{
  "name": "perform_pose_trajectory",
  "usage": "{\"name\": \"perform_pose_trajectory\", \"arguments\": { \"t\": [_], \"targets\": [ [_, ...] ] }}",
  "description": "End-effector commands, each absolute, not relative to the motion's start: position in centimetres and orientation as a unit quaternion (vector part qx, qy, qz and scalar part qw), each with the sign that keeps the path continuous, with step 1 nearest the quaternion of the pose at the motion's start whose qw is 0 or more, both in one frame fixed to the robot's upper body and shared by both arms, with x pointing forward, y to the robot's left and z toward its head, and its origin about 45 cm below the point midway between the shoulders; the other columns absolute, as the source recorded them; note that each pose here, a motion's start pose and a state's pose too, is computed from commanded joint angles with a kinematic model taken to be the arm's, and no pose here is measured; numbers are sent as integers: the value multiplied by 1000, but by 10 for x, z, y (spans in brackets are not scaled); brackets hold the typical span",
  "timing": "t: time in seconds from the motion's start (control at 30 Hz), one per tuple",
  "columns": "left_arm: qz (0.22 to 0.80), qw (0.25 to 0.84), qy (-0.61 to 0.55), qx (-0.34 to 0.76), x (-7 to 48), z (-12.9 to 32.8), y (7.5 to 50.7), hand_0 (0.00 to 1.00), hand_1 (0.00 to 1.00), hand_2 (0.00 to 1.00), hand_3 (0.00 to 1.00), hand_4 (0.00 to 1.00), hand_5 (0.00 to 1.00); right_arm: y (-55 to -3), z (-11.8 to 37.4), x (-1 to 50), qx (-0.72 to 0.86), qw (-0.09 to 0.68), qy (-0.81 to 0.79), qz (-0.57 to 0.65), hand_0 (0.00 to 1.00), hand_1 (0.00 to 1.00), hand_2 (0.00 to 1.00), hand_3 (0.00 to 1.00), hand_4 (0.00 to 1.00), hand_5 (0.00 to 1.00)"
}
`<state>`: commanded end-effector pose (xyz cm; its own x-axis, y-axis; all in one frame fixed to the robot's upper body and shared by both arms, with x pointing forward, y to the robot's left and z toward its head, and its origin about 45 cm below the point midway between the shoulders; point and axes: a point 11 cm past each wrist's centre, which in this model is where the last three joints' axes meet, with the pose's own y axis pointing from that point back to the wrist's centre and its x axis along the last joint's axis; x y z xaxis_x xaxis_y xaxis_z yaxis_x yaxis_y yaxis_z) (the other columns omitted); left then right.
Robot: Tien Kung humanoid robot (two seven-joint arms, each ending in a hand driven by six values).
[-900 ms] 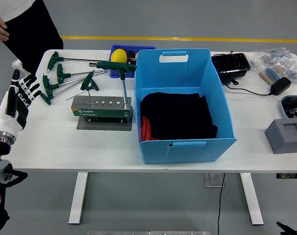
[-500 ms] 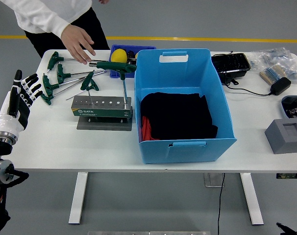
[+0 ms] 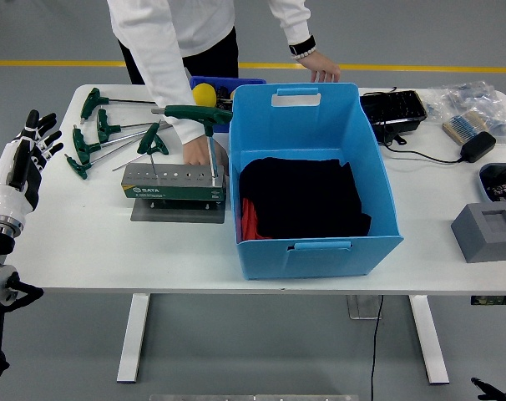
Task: Lift tool from toolbox,place it in box,lift tool from toolbox,place it in box
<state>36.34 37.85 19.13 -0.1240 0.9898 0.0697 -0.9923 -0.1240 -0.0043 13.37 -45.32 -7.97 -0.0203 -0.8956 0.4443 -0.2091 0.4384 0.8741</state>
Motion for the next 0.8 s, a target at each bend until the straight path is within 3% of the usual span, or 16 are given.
{"name": "perform_pose_trajectory", "arguments": {
  "t": [0.17,0.2,0.57,0.8],
  "targets": [
    [737,660,-117,83,372,211,374,924,971,988,898,998,775,-454,-79,134,430,552,-643,-311,622,601,662,547,788,653],
    [730,662,-139,97,374,215,372,979,998,998,958,998,590,-454,-79,134,429,552,-644,-311,622,601,662,547,789,654],
    [569,685,-394,227,410,284,303,998,998,998,990,998,536,-455,-79,135,430,553,-643,-310,622,601,661,547,788,654],
    [452,659,-505,326,432,292,255,998,998,998,998,998,504,-456,-78,135,429,551,-645,-311,623,601,661,547,788,655]
  ]
}}
